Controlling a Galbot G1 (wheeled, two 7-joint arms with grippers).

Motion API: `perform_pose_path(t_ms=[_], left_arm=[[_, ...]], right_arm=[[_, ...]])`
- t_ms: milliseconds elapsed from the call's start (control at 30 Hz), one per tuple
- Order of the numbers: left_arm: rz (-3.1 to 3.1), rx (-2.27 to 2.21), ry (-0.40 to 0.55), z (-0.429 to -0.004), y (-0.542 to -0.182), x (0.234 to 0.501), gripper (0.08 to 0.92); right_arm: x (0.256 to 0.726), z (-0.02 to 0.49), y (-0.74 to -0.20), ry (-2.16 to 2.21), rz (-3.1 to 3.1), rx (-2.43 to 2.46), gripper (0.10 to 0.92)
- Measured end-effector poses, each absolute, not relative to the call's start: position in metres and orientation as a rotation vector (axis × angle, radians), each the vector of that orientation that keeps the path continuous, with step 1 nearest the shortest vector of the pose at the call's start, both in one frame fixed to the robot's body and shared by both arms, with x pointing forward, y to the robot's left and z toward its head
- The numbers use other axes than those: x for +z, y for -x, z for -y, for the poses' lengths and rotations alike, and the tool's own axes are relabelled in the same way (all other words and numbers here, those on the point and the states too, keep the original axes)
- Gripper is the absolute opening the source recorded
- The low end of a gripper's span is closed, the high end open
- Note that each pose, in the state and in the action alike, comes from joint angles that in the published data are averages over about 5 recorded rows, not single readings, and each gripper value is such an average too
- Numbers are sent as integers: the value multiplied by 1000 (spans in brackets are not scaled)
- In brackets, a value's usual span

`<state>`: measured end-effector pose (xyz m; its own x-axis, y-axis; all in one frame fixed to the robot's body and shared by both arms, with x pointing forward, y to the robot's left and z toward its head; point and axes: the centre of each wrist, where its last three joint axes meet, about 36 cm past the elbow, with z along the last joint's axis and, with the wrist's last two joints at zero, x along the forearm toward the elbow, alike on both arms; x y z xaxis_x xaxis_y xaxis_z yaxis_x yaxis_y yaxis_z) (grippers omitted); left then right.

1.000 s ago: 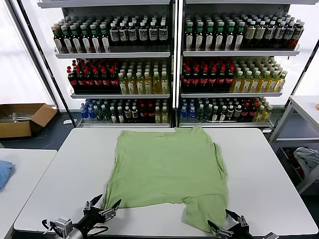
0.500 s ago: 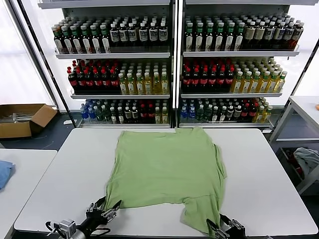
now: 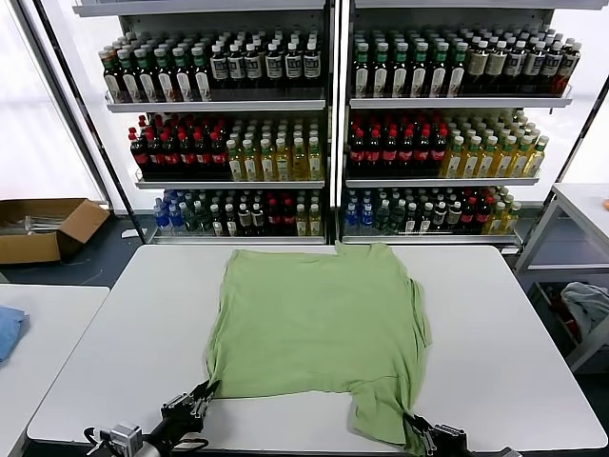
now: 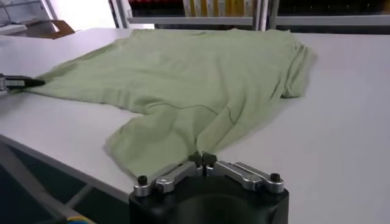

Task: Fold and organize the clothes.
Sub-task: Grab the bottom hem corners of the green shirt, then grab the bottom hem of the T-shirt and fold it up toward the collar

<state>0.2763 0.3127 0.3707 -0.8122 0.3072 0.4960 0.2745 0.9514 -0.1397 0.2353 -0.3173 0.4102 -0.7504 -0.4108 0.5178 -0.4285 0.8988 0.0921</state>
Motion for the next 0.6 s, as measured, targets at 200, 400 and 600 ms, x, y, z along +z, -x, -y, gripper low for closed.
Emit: perform_pose_path(t_ms=[200, 400, 600], left_arm=[[2579, 61, 399, -315, -273, 379, 89], [2603, 32, 391, -317, -272, 394, 89], [2629, 14, 393, -319, -267, 409, 89]], right_arm=[[421, 319, -230, -633, 2528, 55, 105], [432, 319, -221, -671, 2524, 65, 105], [441, 315, -213, -701, 2532, 37, 105]])
